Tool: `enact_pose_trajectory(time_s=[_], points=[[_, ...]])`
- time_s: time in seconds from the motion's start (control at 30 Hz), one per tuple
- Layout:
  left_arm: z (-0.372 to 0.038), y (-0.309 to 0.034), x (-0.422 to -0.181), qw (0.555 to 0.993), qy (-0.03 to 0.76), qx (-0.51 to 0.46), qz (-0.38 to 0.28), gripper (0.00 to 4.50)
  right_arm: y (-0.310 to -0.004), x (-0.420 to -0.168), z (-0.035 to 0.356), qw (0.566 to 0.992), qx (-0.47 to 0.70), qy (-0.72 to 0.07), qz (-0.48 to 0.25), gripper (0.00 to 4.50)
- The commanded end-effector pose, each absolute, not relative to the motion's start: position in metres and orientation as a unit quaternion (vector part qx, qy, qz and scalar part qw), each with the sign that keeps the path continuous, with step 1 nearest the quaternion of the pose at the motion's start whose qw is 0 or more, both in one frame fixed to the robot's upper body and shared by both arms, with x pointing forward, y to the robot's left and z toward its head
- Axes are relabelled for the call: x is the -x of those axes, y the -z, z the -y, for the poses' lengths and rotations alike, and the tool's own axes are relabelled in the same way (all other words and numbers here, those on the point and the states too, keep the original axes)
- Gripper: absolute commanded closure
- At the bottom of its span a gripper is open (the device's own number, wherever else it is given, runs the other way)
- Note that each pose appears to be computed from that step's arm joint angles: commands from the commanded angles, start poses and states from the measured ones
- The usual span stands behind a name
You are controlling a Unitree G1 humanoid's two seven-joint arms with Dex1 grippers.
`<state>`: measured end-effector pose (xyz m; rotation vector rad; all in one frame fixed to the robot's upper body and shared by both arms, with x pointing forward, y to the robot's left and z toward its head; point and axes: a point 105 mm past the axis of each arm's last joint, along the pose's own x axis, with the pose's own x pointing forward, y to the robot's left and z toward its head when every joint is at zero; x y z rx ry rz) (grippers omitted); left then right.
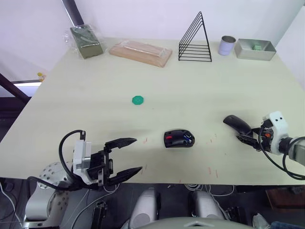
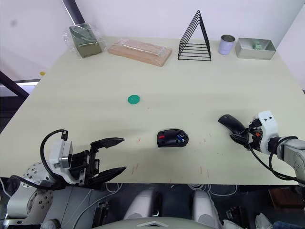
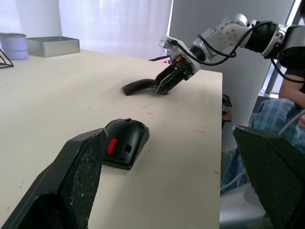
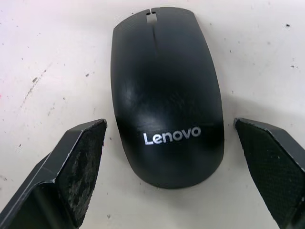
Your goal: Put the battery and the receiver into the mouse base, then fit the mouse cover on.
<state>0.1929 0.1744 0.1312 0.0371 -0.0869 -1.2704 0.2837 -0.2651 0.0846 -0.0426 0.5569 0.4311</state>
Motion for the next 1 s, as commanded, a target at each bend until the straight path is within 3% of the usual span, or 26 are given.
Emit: enact_pose_trajectory(time_s=[0.03,0.5,0.53,0.57,0.63,1.0], points=[[-0.1739,-0.1355,-0.1928,0.804,0.591,-0.026,0.053,0.04,-0.1011,-0.2850,0.2672,0.951,0.036,-0.208,-0.225,0.00],[-0.1729,-0.1346,-0.1936,0.804,0.591,-0.026,0.053,0.04,-0.0995,-0.2866,0.2644,0.957,0.035,-0.202,-0.207,0.00],[-0.1730,-0.1346,-0.1936,0.805,0.591,-0.026,0.053,0.00,-0.0998,-0.2867,0.2645,0.957,0.034,-0.201,-0.205,0.40],[-0.1728,-0.1347,-0.1936,0.805,0.591,-0.026,0.053,0.00,-0.1001,-0.2869,0.2646,0.958,0.034,-0.201,-0.204,0.53],[-0.1725,-0.1347,-0.1937,0.805,0.590,-0.026,0.053,0.00,-0.1009,-0.2869,0.2649,0.958,0.036,-0.199,-0.201,1.37],[-0.1702,-0.1337,-0.1943,0.804,0.591,-0.026,0.051,0.00,-0.0972,-0.2840,0.2689,0.960,0.056,-0.193,-0.194,1.37]])
